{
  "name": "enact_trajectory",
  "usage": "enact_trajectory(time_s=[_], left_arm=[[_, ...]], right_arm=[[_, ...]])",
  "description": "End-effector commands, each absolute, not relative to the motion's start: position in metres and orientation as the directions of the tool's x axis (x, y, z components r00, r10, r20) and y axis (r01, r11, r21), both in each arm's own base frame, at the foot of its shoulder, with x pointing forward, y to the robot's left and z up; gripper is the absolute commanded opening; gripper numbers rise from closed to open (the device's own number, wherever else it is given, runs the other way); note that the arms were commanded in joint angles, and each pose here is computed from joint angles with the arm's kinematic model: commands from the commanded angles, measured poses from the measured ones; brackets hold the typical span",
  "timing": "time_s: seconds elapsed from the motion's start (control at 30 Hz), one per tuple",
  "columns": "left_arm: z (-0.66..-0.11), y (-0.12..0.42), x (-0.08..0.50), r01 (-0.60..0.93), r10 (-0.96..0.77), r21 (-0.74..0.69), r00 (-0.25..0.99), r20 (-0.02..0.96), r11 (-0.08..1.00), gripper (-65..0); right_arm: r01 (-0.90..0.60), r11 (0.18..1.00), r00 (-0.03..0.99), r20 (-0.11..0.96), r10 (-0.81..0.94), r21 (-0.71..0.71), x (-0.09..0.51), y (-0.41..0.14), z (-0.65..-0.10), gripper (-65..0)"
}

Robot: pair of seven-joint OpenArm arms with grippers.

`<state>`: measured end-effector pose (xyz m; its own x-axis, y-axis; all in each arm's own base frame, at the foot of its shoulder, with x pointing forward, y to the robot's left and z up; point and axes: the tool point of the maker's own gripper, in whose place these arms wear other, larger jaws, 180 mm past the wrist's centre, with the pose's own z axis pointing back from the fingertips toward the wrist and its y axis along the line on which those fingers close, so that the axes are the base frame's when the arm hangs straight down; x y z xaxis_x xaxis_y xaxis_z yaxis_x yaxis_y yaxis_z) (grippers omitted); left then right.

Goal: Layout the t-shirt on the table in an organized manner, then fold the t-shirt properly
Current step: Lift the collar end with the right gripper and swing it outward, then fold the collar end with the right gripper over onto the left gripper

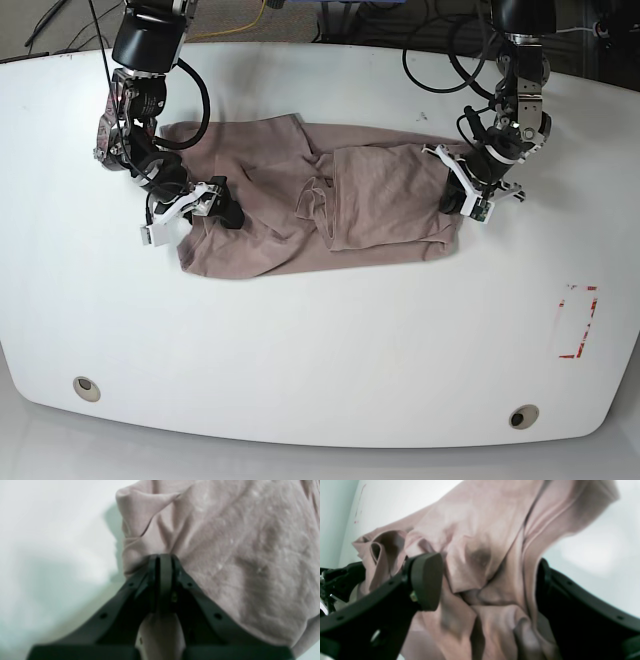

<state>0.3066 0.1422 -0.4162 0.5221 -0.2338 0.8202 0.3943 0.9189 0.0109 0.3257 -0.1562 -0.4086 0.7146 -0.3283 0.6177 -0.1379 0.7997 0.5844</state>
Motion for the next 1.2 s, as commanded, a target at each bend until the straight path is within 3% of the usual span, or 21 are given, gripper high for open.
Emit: enact_trajectory(time_s=[0.0, 0.1, 0.2, 0.27, 0.33, 0.83, 1.17], left_arm=[[-0.412, 0.146, 0.310, 0.392, -0.246, 0.030, 0.514, 0.821, 0.919, -65.0], [-0.412, 0.146, 0.310, 0.392, -0.246, 0.030, 0.514, 0.821, 0.919, -65.0], [-0.412, 0.146, 0.310, 0.392, -0.246, 0.030, 0.514, 0.821, 0.919, -65.0], [-0.412, 0.146, 0.310, 0.392, -0.246, 0.030, 0.514, 0.821, 0.919, -65.0], [-0.412, 0.146, 0.310, 0.392, -0.245, 0.028, 0.514, 0.822, 0.919, -65.0], [-0.413, 0.145, 0.309, 0.394, -0.245, 0.027, 0.517, 0.820, 0.919, -65.0], [-0.412, 0.145, 0.310, 0.394, -0.245, 0.028, 0.514, 0.822, 0.919, -65.0]], right_arm=[[-0.156, 0.808, 0.700, 0.640, -0.315, 0.569, 0.332, -0.160, -0.399, -21.4], [-0.155, 0.809, 0.701, 0.640, -0.314, 0.567, 0.332, -0.161, -0.400, -30.6], [-0.158, 0.812, 0.699, 0.644, -0.310, 0.562, 0.333, -0.163, -0.398, -45.3], [-0.162, 0.814, 0.700, 0.647, -0.304, 0.557, 0.334, -0.163, -0.398, -59.5], [-0.164, 0.818, 0.699, 0.650, -0.298, 0.552, 0.335, -0.165, -0.397, -65.0], [-0.200, 0.868, 0.648, 0.726, -0.231, 0.455, 0.340, -0.167, -0.340, -65.0], [-0.260, 0.801, 0.624, 0.727, -0.287, 0.539, 0.337, -0.115, -0.306, -65.0]])
